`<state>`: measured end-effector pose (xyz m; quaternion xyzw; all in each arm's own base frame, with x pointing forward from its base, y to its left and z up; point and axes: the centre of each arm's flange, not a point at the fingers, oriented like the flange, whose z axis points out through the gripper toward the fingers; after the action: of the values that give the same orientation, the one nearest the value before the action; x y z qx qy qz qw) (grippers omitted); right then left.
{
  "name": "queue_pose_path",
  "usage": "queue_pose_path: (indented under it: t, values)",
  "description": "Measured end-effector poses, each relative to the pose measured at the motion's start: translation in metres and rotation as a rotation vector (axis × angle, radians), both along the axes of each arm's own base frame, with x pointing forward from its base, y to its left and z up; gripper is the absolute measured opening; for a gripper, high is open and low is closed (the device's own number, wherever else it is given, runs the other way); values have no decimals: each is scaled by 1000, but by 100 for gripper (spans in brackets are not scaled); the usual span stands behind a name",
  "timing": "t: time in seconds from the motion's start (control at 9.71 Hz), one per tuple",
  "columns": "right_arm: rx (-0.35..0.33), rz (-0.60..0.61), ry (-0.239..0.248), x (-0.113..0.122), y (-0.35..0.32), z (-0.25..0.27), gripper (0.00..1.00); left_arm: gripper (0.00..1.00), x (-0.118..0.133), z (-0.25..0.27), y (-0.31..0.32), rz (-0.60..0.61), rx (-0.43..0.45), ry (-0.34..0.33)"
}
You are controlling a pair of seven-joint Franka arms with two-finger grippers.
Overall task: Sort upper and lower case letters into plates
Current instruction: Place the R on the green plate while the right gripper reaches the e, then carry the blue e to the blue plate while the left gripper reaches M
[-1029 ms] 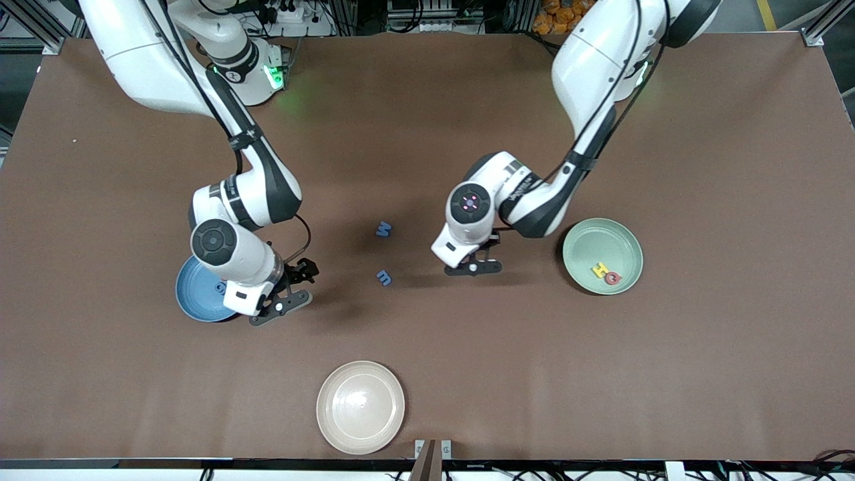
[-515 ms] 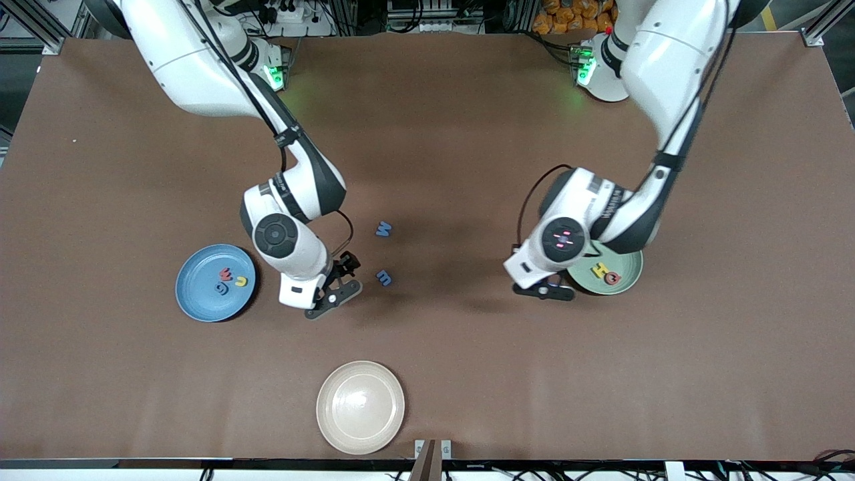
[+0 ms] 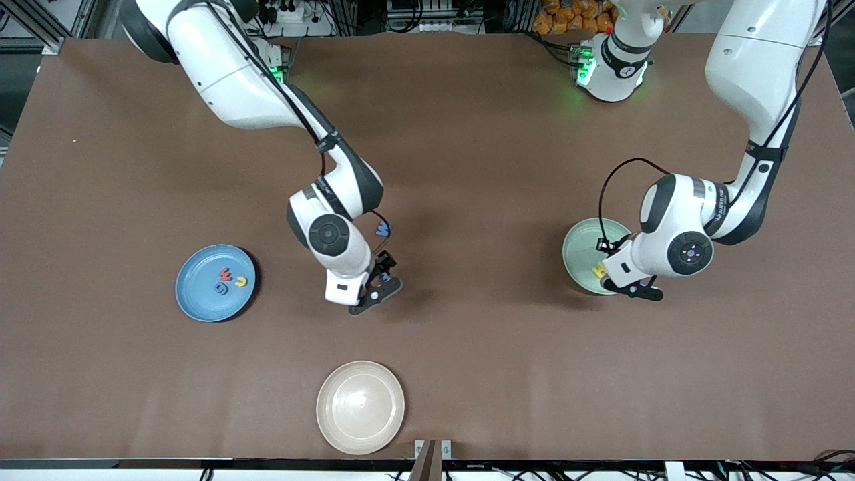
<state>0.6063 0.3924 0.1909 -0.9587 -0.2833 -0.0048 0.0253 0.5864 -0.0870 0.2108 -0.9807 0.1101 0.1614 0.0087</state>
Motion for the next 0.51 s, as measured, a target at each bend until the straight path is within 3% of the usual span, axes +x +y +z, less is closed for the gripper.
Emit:
queue_pose_path:
  t: [0.1,0.51]
  values:
    - [-2,6,2,-10,15,-10,100,39,-3,-4,3,4,-3,1]
    - [-23,14,-4,-12,17,-17,100,96,-4,2,-15,-16,-15,-17]
